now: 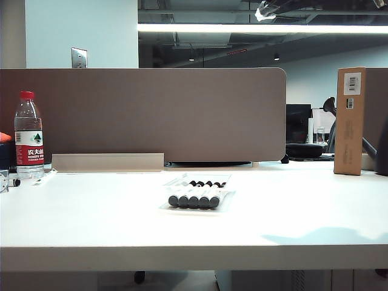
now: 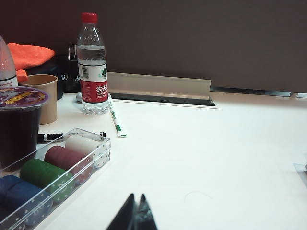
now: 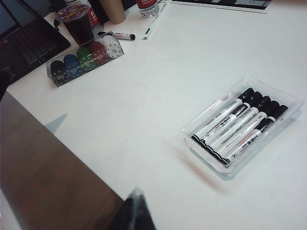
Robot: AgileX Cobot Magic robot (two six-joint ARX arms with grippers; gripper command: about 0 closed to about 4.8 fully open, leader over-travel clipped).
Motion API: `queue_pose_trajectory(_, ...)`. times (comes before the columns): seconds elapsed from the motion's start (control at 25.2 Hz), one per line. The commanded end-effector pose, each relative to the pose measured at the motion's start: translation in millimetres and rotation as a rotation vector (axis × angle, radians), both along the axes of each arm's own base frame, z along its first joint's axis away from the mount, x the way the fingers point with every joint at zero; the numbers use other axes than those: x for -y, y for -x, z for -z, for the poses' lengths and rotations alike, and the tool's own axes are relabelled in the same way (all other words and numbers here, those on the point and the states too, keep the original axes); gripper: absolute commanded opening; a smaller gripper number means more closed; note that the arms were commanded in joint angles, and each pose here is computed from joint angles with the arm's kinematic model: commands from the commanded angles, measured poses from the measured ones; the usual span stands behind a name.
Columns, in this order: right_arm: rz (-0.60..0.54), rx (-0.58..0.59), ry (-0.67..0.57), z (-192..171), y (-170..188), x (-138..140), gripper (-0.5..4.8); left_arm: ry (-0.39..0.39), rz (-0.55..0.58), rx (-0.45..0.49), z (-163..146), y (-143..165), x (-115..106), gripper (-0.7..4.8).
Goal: Pick up the markers scattered on the table and put them into the packaging box, making sure the markers fit the shape of the box's grooves.
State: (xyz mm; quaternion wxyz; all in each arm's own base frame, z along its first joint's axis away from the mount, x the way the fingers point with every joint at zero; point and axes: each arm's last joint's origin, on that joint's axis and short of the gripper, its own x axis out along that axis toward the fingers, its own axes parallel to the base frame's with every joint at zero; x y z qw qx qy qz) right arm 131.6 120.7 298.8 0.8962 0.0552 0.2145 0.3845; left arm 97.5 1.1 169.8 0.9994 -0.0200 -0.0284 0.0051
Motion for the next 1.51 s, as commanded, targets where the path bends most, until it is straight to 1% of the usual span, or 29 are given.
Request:
queue_pose_trajectory(0.04,0.000,0.016,-0.017,-3.5,-0.2,-0.1,-0.05,-0.006,0.004,0.017,-2.8,0.4,0.2,-0.05)
queue_pose_trajectory(1.39,0.001,0.016,-0.016,-3.5,-0.2,-0.1,-0.05,-0.006,0.002,0.017,-2.7,0.4,0.0,-0.05)
queue_pose_trajectory(1.47,0.009,0.044,-0.004,-4.9,0.6,1.8,-0.05,-0.006,0.002,0.017,-2.7,0.4,0.0,-0.05)
queue_pose_trajectory(1.51,0.032,0.063,0.003,-6.3,0.8,4.1,-0.05,-0.006,0.002,0.016,-2.7,0.4,0.0,-0.05)
